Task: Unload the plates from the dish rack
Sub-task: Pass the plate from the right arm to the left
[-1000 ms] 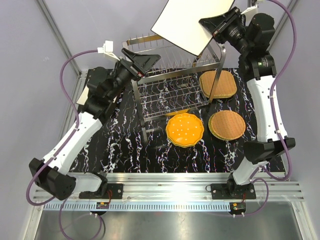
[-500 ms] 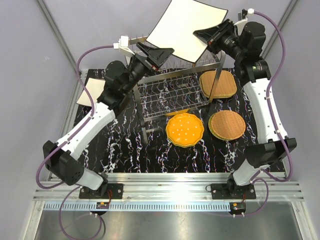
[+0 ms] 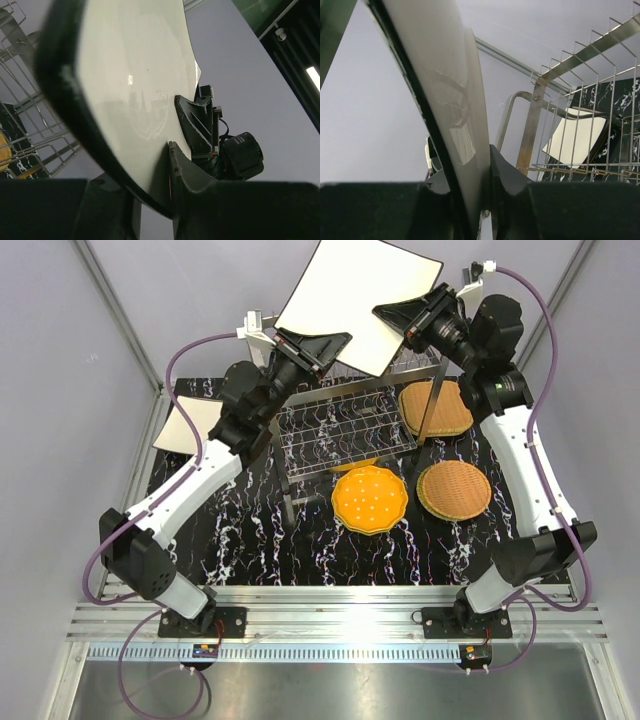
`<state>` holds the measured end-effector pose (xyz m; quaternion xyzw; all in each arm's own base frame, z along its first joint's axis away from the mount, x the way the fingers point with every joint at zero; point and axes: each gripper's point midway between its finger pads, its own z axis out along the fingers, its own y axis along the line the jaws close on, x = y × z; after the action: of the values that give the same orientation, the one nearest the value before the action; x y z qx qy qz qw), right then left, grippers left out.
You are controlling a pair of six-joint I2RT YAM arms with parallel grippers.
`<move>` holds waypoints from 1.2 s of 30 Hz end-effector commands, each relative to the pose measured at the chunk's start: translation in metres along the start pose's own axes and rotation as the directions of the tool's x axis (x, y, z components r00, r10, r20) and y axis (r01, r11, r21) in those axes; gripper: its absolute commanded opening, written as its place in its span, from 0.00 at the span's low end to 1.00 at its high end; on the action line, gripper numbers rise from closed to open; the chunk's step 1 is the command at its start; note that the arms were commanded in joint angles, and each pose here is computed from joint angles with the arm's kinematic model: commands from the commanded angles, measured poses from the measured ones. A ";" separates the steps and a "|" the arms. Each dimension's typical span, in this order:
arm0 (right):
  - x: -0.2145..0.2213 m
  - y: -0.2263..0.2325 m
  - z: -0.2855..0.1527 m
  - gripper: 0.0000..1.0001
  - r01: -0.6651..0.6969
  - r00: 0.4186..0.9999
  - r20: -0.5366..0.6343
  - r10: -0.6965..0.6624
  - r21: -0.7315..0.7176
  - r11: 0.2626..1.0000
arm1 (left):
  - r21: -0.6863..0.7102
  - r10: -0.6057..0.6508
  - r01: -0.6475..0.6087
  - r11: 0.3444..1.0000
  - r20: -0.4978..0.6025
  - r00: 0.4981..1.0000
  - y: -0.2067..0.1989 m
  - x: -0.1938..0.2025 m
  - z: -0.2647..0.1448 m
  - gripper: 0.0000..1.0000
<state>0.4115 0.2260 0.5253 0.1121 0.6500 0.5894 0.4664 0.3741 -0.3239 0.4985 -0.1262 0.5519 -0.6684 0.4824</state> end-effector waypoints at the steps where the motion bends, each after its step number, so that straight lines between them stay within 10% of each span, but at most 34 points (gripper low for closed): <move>1: -0.011 0.105 -0.042 0.00 0.148 0.987 0.100 -0.125 -0.283 0.948 | 0.143 0.051 -0.065 0.988 0.098 0.994 -0.052 -0.025 -0.001 0.17; 5: -0.004 0.103 -0.045 0.00 0.180 0.983 0.095 -0.159 -0.292 0.939 | 0.160 0.051 -0.070 0.985 0.124 0.991 -0.059 -0.030 -0.005 0.00; 36: 0.008 0.111 -0.057 0.73 0.275 0.961 0.086 -0.261 -0.338 0.900 | 0.134 0.198 -0.231 0.964 0.224 0.954 -0.086 -0.069 -0.059 0.00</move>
<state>0.3744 0.2379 0.5412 0.0104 0.6170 0.6034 0.5051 0.3483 -0.2768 0.5060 -0.1143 0.5391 -0.6412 0.5340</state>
